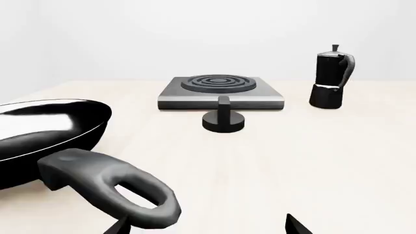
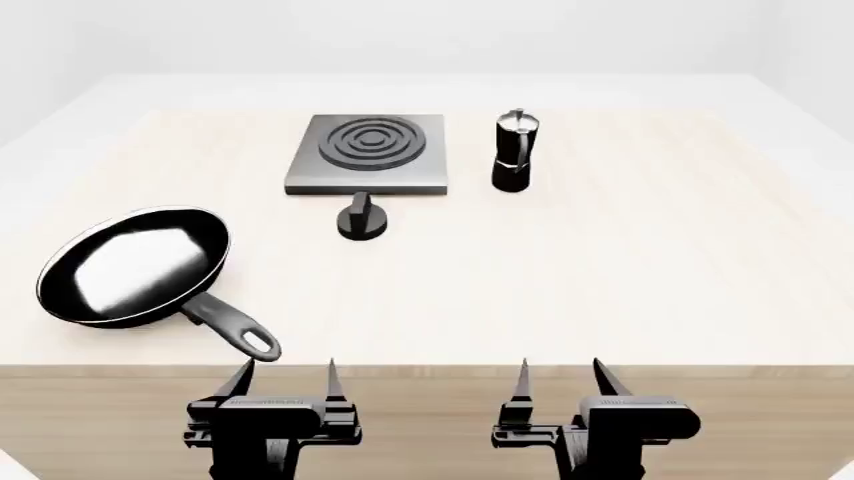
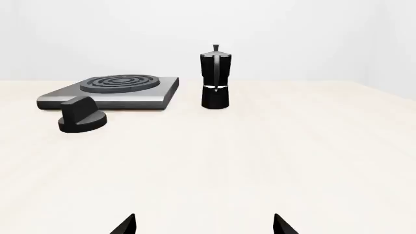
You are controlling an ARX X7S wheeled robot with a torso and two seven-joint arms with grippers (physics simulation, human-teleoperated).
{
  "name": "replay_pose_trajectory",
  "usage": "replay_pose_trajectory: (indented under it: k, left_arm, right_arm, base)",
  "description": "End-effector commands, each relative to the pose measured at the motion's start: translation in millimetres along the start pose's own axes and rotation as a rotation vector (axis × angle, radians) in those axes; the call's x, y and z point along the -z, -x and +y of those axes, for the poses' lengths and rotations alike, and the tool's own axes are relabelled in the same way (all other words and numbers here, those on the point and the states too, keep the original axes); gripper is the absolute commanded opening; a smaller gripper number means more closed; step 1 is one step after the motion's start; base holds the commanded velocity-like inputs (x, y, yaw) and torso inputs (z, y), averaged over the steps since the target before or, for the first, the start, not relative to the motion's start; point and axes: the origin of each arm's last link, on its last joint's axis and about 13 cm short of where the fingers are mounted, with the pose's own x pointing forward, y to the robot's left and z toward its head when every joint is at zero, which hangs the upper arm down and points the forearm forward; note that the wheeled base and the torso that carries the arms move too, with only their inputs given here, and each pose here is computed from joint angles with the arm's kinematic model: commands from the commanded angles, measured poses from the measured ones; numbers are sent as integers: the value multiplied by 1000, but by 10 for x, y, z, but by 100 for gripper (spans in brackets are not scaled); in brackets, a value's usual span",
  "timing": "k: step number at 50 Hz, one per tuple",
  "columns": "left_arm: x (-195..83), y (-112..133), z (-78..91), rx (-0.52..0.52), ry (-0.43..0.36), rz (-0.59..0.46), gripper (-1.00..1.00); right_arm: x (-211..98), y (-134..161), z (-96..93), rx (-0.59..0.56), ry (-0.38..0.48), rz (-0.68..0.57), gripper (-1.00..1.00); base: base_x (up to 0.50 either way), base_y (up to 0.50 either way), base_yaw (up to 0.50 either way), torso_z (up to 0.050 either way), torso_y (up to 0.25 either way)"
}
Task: Turn on the stove and put the moka pot on it.
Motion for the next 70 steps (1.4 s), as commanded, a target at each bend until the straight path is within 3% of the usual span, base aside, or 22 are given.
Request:
replay_pose_trajectory:
  k: [1, 15, 23, 30, 36, 40, 43, 47, 52, 70]
  left_arm:
    - [-24, 17, -2, 0, 0, 0, 100]
    - [-47, -5, 52, -9, -28, -19, 100]
    - [-803, -81, 255, -64, -157, -200, 100]
    - [-1296, -61, 355, -99, -239, -316, 100]
    - [-1776, 79, 426, -127, -318, -453, 100]
    - [-1924, 157, 472, -197, -376, -518, 100]
    - [-2111, 323, 490, -182, -380, -619, 100]
    - [-2222, 400, 521, -226, -379, -700, 100]
    - [-2280, 412, 516, -158, -413, -723, 100]
    - [-2256, 408, 525, -115, -379, -723, 100]
  right_arm:
    - [-22, 14, 3, 0, 0, 0, 100]
    - [-65, -63, -4, 4, -17, -3, 100]
    - [-840, -317, -53, 10, 22, -231, 100]
    - [-1371, -441, -72, 2, 4, -355, 100]
    - [-1847, -368, -80, -14, -20, -478, 100]
    - [-2015, -288, -100, -19, -33, -534, 100]
    - [-2172, -182, -125, -21, -48, -588, 100]
    - [-2200, -100, -135, -26, -52, -624, 100]
    - [-2257, -37, -142, -28, -60, -656, 100]
    - [-2247, -38, -140, -27, -75, -653, 100]
  base:
    - [0, 0, 0, 0, 0]
    - [0, 0, 0, 0, 0]
    - [0, 0, 0, 0, 0]
    - [0, 0, 0, 0, 0]
    - [0, 0, 0, 0, 0]
    - [0, 0, 0, 0, 0]
    - [0, 0, 0, 0, 0]
    - [0, 0, 0, 0, 0]
    - [0, 0, 0, 13, 0]
    - [0, 0, 0, 50, 11]
